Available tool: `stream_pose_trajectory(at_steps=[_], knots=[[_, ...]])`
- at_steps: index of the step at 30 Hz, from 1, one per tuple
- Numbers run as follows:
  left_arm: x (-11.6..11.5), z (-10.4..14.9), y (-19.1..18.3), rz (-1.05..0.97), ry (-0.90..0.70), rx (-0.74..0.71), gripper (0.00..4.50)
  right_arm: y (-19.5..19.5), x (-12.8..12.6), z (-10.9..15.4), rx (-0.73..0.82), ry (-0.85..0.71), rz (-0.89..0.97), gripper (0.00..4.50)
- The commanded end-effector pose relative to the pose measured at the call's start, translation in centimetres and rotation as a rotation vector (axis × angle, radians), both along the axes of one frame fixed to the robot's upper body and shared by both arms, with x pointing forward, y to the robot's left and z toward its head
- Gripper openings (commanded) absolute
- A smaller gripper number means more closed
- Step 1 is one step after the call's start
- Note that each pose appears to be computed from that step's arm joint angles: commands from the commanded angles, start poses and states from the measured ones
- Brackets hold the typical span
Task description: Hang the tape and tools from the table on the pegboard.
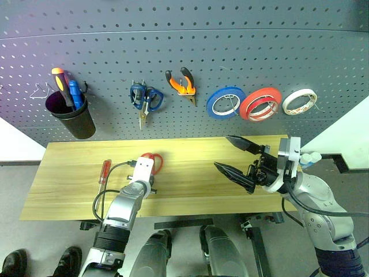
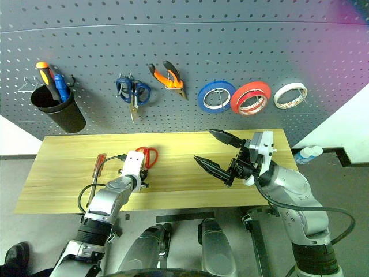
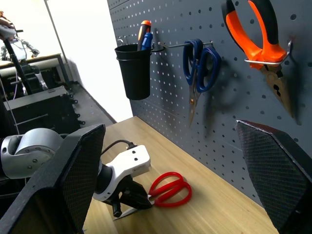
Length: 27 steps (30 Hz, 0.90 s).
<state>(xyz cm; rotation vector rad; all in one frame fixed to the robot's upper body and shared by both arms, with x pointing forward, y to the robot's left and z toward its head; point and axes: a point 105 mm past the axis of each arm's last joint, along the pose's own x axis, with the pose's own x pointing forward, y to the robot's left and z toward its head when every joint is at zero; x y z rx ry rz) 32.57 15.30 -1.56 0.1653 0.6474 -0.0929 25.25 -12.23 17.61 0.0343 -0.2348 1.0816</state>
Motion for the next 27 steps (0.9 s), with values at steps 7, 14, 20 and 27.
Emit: stream_pose_trajectory(at_steps=[7,14,20,27], knots=[[-0.3,2.5,1.5,-0.084,-0.175,0.084,1.11,-0.7,-0.3,0.2,0.011,-0.029,0.007,4.5],[-1.2,3.6,1.1,-0.122,-0.242,0.105,1.11,-1.1,0.2,-0.3,0.006,-0.035,-0.026,4.5],[-1.4,3.5,1.1,-0.062,-0.228,-0.005,1.11,-0.9,0.5,-0.3,0.013,-0.042,-0.018,4.5],[-1.3,2.5,1.5,0.02,-0.154,-0.083,1.11,-0.8,0.4,-0.2,0.006,-0.045,-0.01,4.5]])
